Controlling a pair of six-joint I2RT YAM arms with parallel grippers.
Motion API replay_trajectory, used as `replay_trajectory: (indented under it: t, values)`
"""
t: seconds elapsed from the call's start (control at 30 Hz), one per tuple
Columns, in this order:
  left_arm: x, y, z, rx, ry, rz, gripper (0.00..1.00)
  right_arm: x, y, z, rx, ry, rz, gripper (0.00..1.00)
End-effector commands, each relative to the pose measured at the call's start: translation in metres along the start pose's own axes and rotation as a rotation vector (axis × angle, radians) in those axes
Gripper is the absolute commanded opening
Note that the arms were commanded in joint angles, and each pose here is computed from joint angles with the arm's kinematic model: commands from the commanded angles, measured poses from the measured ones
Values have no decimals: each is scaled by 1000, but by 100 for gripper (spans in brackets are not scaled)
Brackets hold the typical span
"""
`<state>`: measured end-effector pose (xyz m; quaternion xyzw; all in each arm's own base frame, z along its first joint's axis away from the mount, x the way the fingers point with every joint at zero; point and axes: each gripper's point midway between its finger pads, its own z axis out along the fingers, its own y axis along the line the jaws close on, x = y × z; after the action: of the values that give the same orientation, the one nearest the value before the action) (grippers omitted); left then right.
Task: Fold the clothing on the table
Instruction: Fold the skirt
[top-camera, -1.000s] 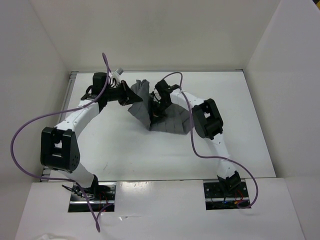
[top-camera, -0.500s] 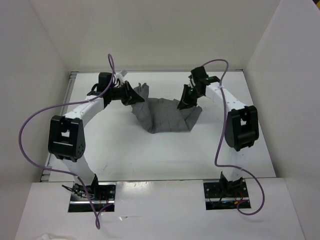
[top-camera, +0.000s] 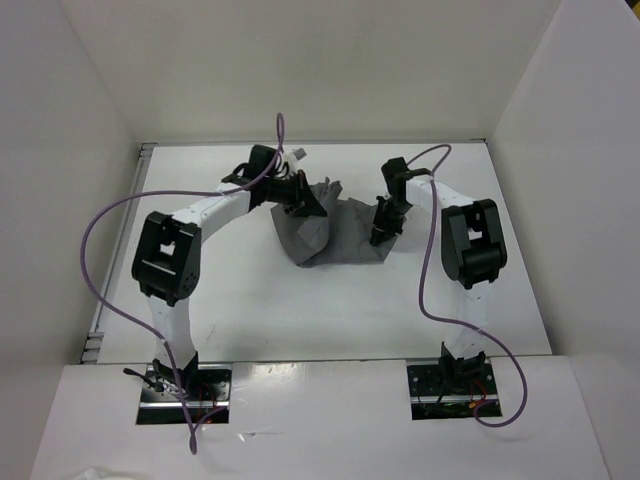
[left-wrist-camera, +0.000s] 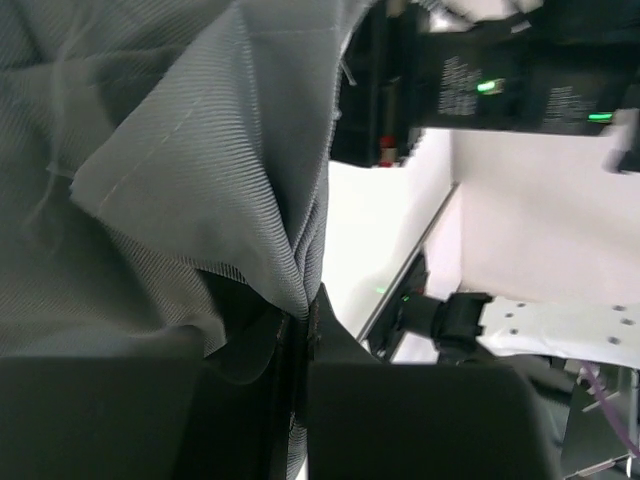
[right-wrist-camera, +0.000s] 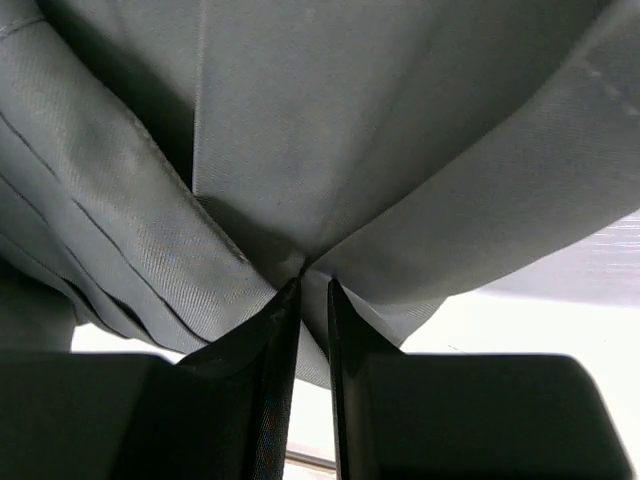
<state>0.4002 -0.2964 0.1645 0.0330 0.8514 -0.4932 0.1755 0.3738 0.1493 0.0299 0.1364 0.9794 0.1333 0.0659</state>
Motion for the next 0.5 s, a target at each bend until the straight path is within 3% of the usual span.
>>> replay_trajectory:
  t: [0.0,0.2,0.47]
  values:
    - [16,5,29,-33,69,20,0,4,8,8,-5,2,-19,22]
    - [30,4,71,-40,127,-9,0,19,23,15,-37,28,-61,22]
    - [14,-8,99,-52,88,-24,0,34,20,21,-29,48,-75,22]
